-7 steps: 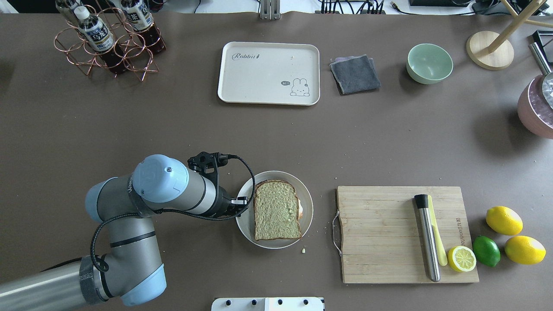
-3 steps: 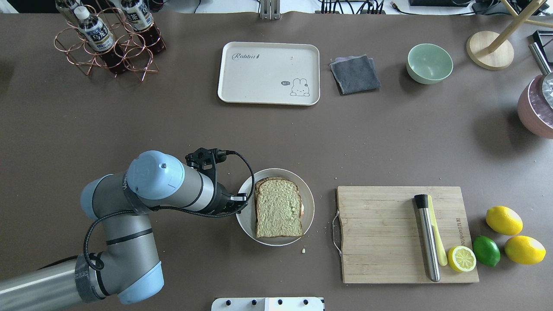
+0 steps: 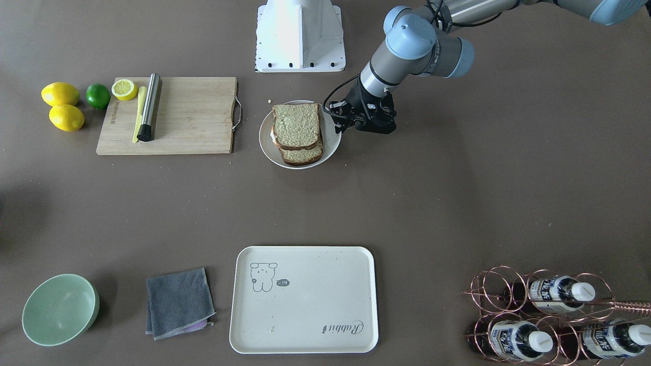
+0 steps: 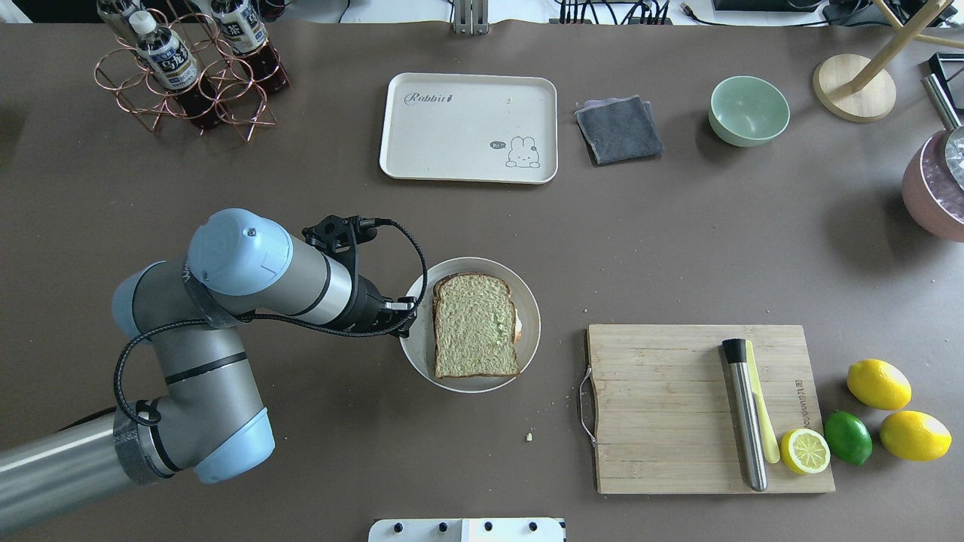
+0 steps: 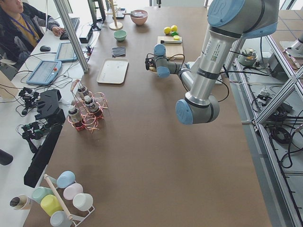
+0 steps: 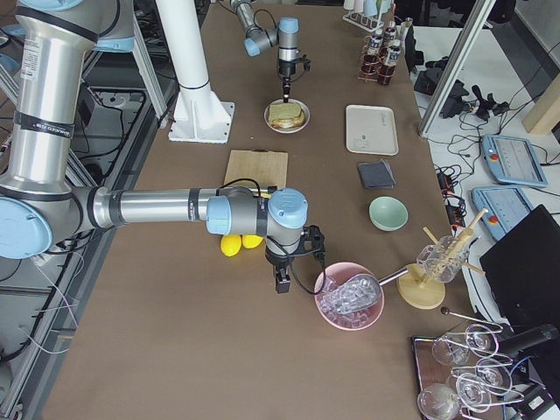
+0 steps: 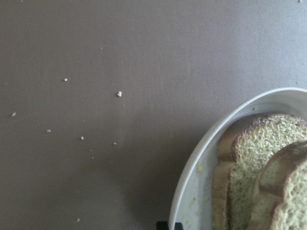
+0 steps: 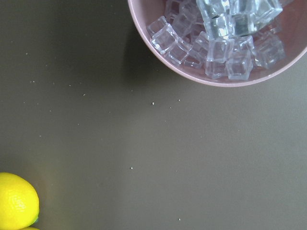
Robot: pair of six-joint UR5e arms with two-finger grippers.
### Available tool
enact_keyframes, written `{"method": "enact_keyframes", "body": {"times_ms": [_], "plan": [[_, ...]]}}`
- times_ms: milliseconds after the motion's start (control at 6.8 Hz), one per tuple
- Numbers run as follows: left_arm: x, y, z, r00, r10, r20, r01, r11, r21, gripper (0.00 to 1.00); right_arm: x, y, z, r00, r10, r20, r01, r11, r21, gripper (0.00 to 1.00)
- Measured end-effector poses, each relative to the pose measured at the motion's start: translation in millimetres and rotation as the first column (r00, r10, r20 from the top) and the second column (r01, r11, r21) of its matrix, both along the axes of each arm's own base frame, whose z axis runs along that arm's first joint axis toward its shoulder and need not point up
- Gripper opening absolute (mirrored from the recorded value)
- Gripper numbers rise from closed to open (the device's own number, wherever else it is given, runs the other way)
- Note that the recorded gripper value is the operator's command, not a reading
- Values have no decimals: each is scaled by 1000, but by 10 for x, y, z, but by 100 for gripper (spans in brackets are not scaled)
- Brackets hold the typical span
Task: Make sandwich and place on tray
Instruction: 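Slide the plate with the left gripper onto the cream tray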
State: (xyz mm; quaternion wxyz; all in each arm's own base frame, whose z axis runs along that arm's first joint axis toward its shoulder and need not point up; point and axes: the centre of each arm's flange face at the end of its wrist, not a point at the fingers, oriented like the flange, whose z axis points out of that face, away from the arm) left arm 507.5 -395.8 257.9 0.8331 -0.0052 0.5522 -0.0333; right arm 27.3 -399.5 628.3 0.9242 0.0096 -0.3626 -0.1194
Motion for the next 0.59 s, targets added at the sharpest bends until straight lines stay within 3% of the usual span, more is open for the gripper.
{"method": "enact_keyframes", "body": {"times_ms": [147,588], "plan": [[-118,-227,-24,1000,-17,1,17,1000,21,0,0,-2,-1,1000,0,0,0,1000,0,100],[-208,-1274,-114,999,-43,34,41,997,62,0,3,-23,-33,1000,1,1,-1,1000,8,100]]}}
